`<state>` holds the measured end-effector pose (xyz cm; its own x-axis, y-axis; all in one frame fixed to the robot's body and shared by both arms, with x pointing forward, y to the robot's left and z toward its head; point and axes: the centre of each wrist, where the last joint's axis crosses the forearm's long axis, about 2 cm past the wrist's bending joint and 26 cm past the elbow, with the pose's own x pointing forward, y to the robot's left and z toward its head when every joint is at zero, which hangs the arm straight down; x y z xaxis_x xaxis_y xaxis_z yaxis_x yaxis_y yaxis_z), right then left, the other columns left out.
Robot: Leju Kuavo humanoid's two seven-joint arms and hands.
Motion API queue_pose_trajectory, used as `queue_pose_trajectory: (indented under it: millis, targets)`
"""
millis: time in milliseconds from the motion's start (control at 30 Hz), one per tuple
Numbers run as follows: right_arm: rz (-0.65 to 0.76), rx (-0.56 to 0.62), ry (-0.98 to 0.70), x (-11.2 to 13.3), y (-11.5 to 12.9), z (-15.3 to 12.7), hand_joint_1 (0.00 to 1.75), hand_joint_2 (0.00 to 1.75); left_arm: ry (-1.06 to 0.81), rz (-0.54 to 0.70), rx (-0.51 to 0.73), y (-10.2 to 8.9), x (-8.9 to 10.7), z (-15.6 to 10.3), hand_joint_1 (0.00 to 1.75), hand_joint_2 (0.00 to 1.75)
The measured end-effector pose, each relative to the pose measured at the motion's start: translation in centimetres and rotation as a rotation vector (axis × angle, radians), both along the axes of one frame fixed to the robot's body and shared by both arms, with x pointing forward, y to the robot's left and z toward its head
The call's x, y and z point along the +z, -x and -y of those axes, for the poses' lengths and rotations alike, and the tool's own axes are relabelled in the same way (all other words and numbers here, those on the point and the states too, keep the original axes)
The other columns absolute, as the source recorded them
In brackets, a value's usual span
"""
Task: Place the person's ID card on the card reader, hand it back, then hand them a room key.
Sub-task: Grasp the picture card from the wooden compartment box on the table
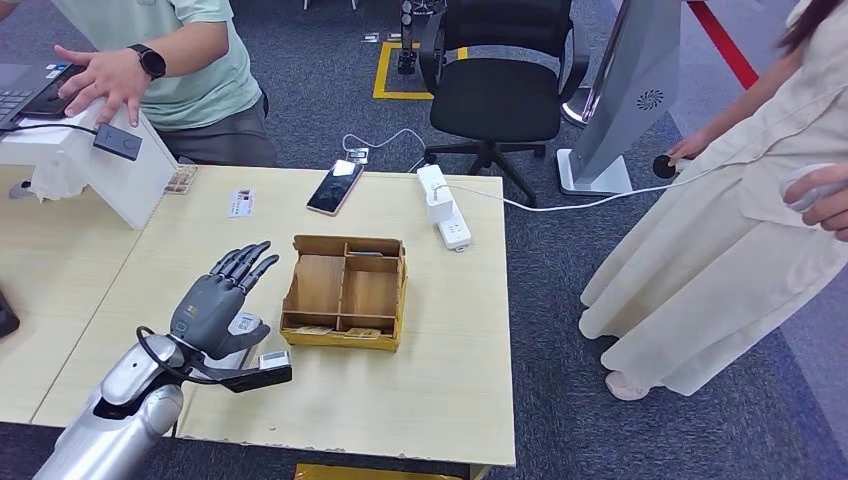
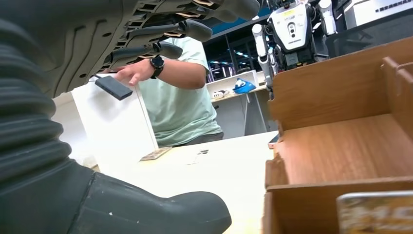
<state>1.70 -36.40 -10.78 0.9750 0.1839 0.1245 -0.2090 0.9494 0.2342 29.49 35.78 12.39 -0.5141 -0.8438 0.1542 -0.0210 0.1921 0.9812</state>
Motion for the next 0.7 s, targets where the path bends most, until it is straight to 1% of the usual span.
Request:
queue_pose_trajectory:
  millis: [200, 467, 567, 700]
  targets:
    - [0.000, -0.003, 0.001, 0.0, 0.0, 0.0, 0.00, 0.00, -0.051, -0.035, 0.008, 0.1, 0.3, -2.0, 0.00, 1.75]
    - [0.000, 0.001, 0.001, 0.0, 0.0, 0.0, 0.00, 0.00, -0.090, -0.127, 0.009, 1.0, 0.4, -4.8, 0.00, 1.75]
    - [-0.001, 0.006, 0.000, 0.0, -0.1, 0.1, 0.00, 0.00, -0.106, -0.177, 0.006, 1.1, 1.0, -6.1, 0.00, 1.75]
    - [0.000, 0.010, -0.002, 0.1, -0.1, 0.3, 0.00, 0.00, -0.125, -0.197, -0.005, 0.9, 2.1, -7.5, 0.00, 1.75]
